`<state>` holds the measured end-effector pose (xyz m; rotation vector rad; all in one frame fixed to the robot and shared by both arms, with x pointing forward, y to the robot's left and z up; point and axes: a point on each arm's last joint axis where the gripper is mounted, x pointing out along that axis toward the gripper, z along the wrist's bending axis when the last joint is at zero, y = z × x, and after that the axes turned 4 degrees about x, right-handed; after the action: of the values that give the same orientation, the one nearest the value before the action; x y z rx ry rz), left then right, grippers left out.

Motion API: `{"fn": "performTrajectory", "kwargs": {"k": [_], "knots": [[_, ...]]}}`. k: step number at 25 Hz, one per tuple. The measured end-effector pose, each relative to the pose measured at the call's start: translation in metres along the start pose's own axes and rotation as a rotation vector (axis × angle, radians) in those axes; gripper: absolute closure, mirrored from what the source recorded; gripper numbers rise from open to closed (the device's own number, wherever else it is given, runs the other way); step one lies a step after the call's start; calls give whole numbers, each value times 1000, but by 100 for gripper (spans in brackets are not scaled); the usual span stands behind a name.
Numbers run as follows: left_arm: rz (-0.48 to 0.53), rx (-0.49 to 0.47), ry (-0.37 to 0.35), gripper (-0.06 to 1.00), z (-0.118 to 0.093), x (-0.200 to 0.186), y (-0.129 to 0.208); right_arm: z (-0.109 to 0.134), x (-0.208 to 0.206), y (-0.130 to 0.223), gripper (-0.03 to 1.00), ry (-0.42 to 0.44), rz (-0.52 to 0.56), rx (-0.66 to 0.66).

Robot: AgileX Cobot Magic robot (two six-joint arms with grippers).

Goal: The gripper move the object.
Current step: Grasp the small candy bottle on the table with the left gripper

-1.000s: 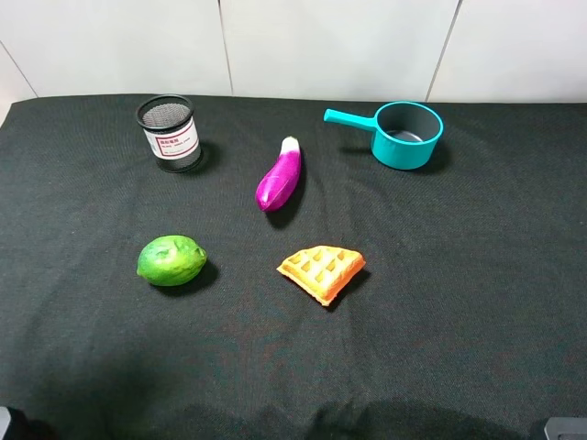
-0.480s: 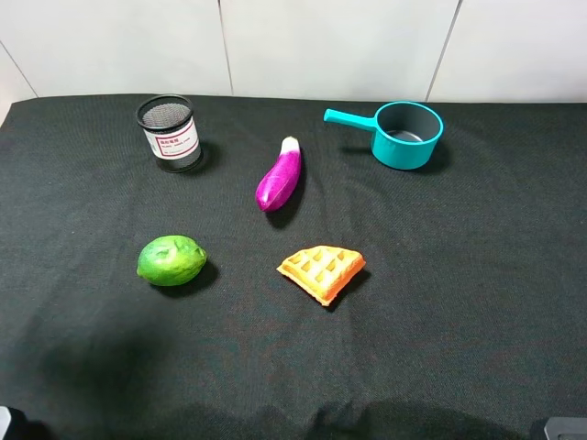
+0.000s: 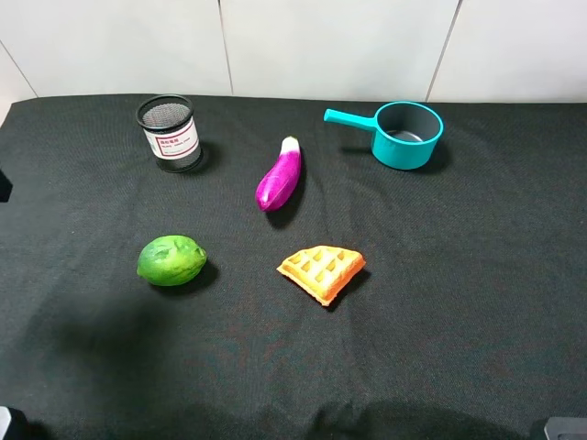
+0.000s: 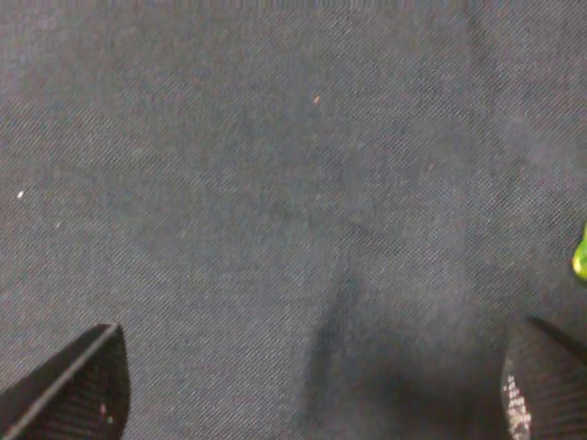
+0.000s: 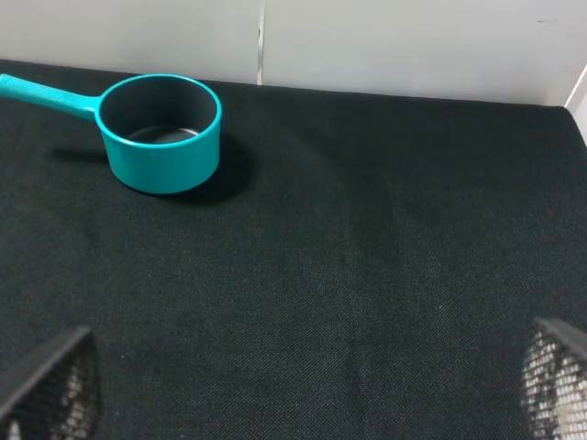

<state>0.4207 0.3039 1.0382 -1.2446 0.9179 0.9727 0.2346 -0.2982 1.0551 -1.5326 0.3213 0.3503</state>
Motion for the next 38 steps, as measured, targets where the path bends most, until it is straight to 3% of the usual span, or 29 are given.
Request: {"fn": "performTrajectory", "kwargs": {"k": [24,38], "knots": [[46,51,20,10,-2,32,-107,0,0,0,27,0,0,0],[30,92,106,10,-17,62,-163,0,0,0,27,0,0,0]]}}
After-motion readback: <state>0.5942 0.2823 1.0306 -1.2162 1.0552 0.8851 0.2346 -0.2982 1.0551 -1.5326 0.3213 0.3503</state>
